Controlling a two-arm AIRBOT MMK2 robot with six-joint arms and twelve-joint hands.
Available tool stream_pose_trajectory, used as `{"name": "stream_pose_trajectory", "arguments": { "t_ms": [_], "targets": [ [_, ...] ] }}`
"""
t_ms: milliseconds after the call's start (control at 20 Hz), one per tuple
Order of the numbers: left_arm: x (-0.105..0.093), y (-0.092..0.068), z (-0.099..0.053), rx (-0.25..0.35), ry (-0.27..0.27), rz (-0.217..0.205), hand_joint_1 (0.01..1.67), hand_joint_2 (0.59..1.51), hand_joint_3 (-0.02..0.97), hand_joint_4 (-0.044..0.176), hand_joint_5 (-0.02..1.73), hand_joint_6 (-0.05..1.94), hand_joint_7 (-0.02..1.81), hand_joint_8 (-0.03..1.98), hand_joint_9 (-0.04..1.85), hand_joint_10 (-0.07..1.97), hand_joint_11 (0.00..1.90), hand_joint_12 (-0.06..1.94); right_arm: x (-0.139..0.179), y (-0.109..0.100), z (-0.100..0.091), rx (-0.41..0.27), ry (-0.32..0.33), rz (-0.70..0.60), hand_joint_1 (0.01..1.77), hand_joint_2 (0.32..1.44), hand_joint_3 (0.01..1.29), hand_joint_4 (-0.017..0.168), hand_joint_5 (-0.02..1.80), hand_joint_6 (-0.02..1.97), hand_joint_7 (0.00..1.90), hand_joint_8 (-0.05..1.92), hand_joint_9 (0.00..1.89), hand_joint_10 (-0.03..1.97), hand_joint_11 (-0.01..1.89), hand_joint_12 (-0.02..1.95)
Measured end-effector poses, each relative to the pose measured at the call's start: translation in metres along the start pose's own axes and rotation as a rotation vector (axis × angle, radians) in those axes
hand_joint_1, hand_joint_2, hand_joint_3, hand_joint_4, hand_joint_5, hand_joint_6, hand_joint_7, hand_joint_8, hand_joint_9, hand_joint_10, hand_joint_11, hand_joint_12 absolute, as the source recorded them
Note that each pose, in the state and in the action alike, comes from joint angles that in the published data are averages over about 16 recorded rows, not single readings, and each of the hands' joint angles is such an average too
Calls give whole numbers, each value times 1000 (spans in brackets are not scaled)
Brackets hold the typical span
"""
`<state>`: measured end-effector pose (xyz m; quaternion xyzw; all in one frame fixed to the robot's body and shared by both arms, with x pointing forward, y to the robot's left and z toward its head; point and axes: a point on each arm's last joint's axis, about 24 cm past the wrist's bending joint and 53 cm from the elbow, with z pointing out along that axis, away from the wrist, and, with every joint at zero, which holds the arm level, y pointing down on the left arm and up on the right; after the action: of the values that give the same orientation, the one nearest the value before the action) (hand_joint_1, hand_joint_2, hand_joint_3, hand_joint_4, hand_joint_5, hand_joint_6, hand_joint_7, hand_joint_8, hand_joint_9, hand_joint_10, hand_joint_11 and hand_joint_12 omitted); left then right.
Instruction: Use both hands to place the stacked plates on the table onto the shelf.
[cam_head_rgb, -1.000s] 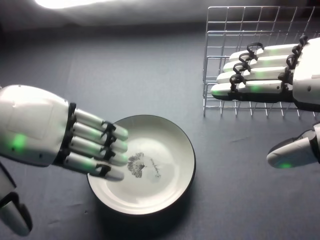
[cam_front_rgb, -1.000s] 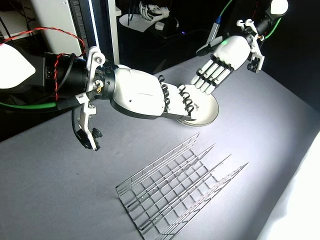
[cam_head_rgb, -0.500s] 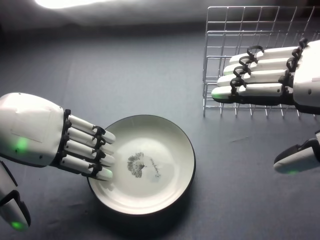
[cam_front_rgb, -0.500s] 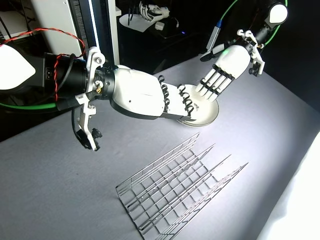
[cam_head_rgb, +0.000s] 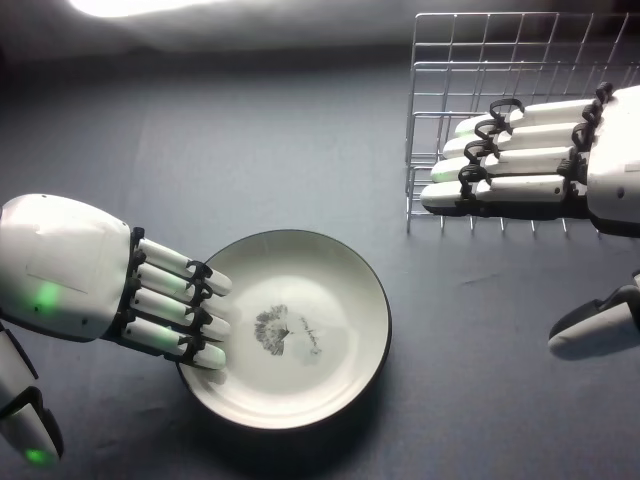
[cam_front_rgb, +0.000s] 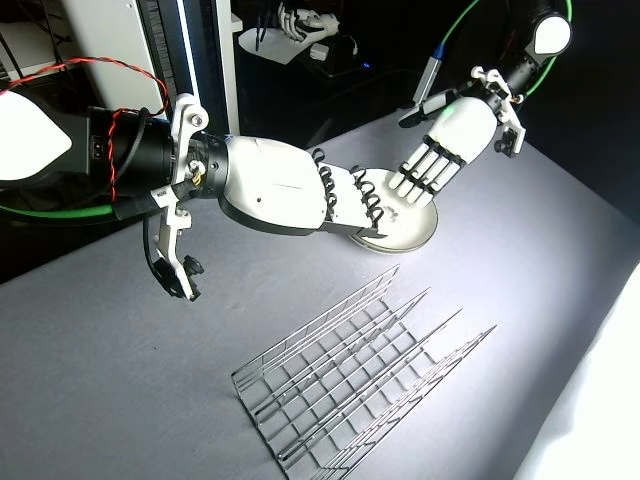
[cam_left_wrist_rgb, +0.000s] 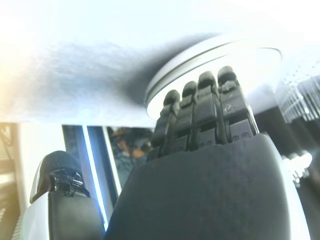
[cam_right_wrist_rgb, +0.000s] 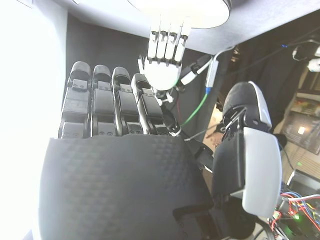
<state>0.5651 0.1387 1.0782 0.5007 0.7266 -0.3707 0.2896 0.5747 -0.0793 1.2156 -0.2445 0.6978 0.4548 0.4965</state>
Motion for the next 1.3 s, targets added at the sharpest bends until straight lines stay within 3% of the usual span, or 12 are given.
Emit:
{"name": "stream_pose_trajectory", "arguments": {
  "t_ms": [250,450,650,1050,1300],
  "targets": [
    [7,2,3,-1,15,-8,17,983,10,0,9,-15,9,-12,16,4,14,-12,6,5,1,-52,21,-48,153,1098,15,4,15,31,21,16,21,13,24,26],
    [12,4,5,-4,27,-13,17,981,10,-2,2,-17,2,-13,12,1,14,-13,12,10,1,-104,43,-88,264,1091,16,4,15,31,21,16,21,13,28,25],
    [15,7,7,-7,35,-17,16,978,9,-4,-5,-19,-5,-13,8,-3,14,-15,19,15,1,-156,65,-121,529,1049,16,4,15,30,21,16,22,13,31,118],
    [14,4,20,6,31,-17,16,980,9,-3,-8,-22,-9,-15,-1,-4,15,-16,30,20,4,-205,89,-134,1162,957,16,5,27,31,25,16,54,13,26,518],
    [5,-3,36,26,9,-17,15,987,10,-3,-8,-20,-10,-18,-6,-4,15,-15,37,20,10,-203,101,-123,1375,944,16,5,34,31,29,16,74,13,16,749]
  ]
}}
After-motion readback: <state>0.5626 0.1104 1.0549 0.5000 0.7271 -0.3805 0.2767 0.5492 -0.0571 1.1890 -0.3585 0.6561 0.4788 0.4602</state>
